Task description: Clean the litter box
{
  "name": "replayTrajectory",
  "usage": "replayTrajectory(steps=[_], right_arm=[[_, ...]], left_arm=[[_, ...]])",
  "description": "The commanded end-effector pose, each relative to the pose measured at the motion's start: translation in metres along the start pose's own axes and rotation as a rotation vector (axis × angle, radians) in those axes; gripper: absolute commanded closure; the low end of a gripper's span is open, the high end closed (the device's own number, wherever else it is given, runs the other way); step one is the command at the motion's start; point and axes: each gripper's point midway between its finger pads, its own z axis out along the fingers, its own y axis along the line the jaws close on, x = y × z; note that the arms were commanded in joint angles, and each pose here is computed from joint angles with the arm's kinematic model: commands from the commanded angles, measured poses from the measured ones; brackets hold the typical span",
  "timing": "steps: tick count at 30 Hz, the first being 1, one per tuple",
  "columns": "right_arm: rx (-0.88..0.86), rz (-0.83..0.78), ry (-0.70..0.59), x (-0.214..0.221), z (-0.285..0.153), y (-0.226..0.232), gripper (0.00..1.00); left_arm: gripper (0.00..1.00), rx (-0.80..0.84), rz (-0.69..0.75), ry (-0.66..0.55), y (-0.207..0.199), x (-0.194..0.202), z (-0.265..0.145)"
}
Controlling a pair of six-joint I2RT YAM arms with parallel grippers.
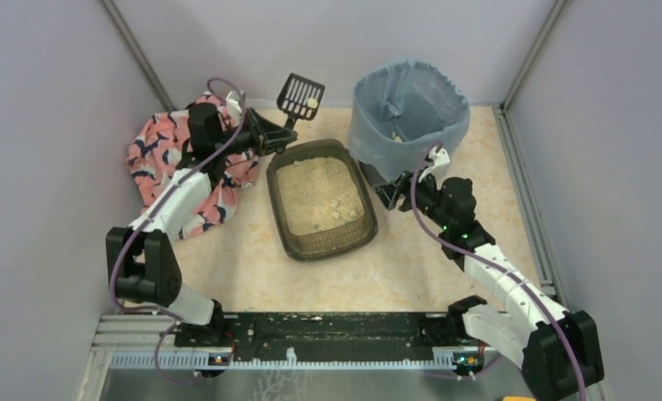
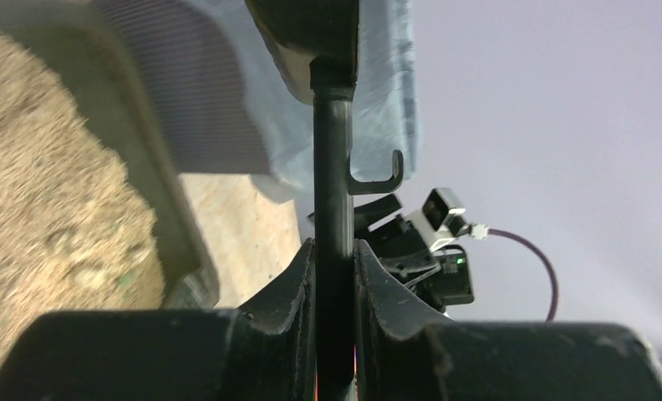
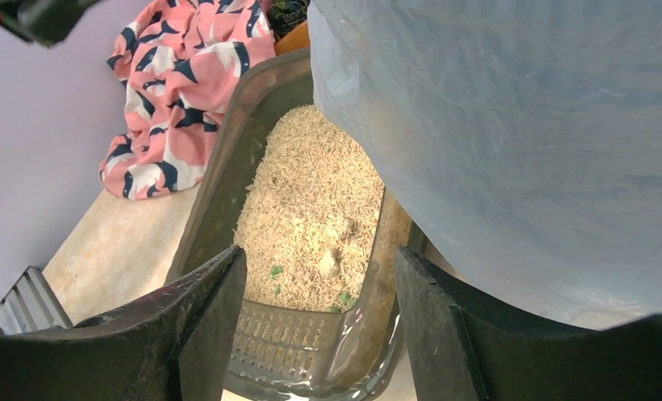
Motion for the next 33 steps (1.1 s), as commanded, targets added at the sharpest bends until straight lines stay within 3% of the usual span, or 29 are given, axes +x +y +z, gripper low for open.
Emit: replayTrajectory(steps=[1,12,16,23,33], right_arm=[[-0.022,-0.032,-0.089,-0.025,-0.005,0.009,0.35],[-0.007,-0.042,-0.1,-0.027,-0.011,0.009,0.35],[-0.003,-0.041,-0.1,-0.025,-0.01,0.007,0.35],[-0.004,-0.045,-0.101,-0.027,-0.013,0.008,0.35],[-0.003,-0.045,-0.095,-0.025,-0.01,0.007,0.35]], left_arm=[[1.0,0.064,0.048,0.009,-0.048,-0.012,0.024],[1.0,0.161,0.091,0.12,-0.108,-0.001,0.09],[1.0,0.124,0.211,0.158,-0.124,0.015,0.121],[1.0,-0.074,0.443,0.129,-0.101,0.023,0.153],[1.0,-0.297,0.724,0.188,-0.064,0.047,0.149]])
